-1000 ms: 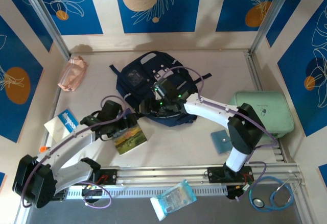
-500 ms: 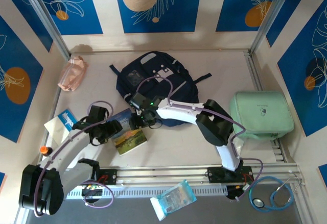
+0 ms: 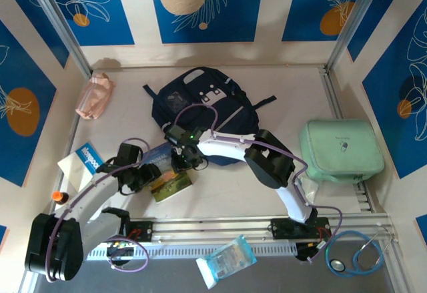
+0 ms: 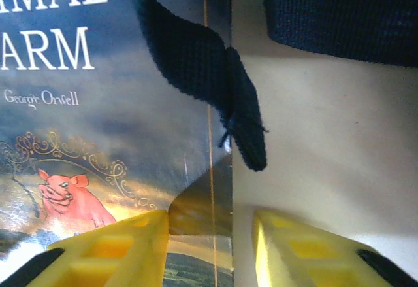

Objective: Pack books, pencil case, and school supplies into a backpack

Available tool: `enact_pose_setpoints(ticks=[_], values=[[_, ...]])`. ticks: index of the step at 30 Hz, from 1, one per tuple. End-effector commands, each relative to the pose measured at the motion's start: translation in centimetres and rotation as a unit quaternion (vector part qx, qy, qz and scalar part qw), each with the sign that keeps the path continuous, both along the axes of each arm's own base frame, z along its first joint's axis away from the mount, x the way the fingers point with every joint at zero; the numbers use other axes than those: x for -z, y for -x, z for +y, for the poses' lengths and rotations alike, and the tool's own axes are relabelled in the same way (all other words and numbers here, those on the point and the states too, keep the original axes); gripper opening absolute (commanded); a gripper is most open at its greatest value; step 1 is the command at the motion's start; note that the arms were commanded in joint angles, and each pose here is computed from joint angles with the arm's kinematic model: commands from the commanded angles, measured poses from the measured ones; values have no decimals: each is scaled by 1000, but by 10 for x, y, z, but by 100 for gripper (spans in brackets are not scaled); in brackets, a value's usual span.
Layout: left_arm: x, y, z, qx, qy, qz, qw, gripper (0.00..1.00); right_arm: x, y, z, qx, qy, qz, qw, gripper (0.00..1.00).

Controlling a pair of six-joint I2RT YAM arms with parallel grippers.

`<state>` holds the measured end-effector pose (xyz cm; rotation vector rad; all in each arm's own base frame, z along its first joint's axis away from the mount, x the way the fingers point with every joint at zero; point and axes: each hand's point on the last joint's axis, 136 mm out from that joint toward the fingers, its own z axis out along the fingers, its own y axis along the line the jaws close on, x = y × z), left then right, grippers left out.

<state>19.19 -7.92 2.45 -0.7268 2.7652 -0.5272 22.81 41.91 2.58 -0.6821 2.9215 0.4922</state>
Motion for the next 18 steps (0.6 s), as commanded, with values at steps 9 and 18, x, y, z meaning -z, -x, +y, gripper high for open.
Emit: enact_pose_setpoints(ticks=[9, 18], values=[[-13, -12, -26, 45, 70, -41, 996, 56, 16, 2, -9, 2, 24, 33, 999, 33], [-79, -16, -44, 63, 138, -122, 981, 47, 21, 5, -16, 7, 27, 37, 999, 32]])
